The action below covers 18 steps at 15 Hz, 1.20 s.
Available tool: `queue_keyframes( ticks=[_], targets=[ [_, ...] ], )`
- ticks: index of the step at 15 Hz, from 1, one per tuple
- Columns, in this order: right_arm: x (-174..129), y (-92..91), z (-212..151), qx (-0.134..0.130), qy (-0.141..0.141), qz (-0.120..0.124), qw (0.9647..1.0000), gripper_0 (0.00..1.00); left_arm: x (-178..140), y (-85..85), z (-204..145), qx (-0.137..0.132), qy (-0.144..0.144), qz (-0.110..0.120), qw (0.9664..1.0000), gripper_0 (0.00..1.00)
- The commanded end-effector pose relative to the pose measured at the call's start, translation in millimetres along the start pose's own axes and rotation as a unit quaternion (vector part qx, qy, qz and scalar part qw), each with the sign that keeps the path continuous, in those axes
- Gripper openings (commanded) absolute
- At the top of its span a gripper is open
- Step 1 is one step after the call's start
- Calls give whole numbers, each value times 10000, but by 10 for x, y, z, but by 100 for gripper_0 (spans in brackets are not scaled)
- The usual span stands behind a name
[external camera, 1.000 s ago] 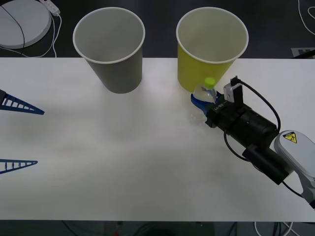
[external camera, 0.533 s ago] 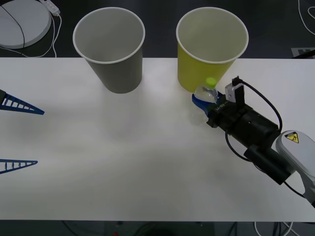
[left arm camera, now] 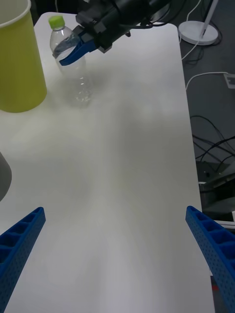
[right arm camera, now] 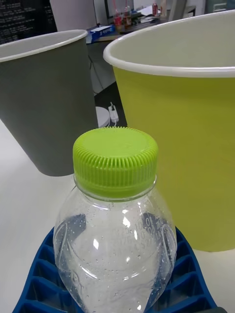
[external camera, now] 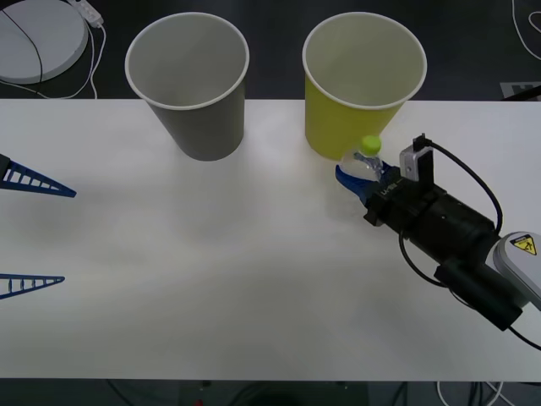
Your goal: Put the can into the green bin and the plastic bottle into the gray bin
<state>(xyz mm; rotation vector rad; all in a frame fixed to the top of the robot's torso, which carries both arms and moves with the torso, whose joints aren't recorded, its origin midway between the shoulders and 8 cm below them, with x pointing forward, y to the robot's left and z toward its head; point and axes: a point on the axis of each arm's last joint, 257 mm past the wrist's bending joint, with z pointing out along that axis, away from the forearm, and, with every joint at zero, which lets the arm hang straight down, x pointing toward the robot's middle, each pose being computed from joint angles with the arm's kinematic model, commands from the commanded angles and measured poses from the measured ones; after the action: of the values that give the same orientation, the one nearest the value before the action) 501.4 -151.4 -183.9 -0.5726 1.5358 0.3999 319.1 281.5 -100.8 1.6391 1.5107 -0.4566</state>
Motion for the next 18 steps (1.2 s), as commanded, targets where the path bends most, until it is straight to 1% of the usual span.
queue_keyframes(
  ticks=[1,6,10,13,17,18],
  targets=[
    [-84,19,-81,-50,-51,34,10000,0,0,0,0,0,0,0,10000,100],
    [-261,58,-198,-189,-125,-7,9997,0,0,0,0,0,0,0,10000,100],
    [-405,103,-313,-408,-118,21,9991,0,0,0,0,0,0,0,10000,100],
    [-476,135,-399,-526,-80,87,9985,0,0,0,0,0,0,0,10000,100],
    [-596,203,-506,-790,-4,331,9963,0,0,0,0,0,0,0,10000,100],
    [-630,203,-526,-821,9,395,9958,0,0,0,0,0,0,0,10000,100]
  ],
)
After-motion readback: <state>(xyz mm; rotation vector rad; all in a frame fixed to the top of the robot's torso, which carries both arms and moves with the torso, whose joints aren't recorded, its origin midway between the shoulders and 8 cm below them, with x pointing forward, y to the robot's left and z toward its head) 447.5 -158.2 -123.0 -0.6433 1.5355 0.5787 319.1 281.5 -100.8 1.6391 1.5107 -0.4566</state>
